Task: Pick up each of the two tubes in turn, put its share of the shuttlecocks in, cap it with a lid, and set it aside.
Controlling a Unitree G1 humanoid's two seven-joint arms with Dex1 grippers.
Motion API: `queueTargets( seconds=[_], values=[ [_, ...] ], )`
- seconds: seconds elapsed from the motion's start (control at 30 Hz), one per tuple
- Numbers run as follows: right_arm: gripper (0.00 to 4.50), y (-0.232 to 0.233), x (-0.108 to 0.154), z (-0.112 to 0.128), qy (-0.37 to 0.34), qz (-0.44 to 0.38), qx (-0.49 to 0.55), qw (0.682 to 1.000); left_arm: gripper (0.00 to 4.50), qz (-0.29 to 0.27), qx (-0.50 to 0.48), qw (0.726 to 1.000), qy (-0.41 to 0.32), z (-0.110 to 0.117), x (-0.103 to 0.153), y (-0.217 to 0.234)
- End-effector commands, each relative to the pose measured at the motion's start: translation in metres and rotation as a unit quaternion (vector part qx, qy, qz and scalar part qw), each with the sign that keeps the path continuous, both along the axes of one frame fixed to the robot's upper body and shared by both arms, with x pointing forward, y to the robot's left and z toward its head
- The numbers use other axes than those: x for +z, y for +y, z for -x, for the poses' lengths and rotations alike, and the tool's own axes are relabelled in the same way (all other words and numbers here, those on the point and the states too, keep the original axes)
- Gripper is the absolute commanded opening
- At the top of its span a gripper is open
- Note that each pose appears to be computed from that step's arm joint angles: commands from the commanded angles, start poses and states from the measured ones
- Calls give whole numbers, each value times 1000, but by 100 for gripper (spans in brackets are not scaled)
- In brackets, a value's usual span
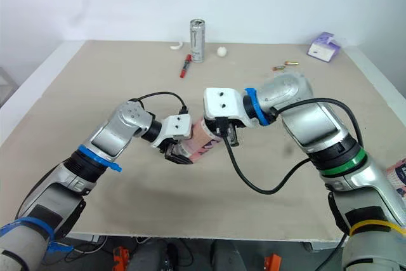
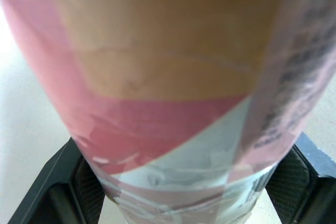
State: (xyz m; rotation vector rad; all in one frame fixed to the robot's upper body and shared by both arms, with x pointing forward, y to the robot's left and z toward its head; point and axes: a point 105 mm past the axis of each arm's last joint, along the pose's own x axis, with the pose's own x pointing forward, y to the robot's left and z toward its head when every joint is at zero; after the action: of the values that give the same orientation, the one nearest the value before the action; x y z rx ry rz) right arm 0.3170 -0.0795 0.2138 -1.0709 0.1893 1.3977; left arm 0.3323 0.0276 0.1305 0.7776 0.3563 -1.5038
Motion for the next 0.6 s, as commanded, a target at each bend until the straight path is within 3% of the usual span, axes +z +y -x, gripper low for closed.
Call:
queueTargets(
  seconds=[0.03, 0.23, 0.6],
  values=[
    [6, 5, -2, -3, -4, 31, 13, 999, 371, -3, -27, 1000, 8, 8, -6, -13],
    [6, 17, -29, -10, 23, 85, 31, 996, 371, 3, -26, 1000, 9, 9, -7, -16],
    [6, 29, -44, -11, 72, 87, 52, 992, 371, 3, -19, 1000, 11, 9, -9, -13]
  ],
)
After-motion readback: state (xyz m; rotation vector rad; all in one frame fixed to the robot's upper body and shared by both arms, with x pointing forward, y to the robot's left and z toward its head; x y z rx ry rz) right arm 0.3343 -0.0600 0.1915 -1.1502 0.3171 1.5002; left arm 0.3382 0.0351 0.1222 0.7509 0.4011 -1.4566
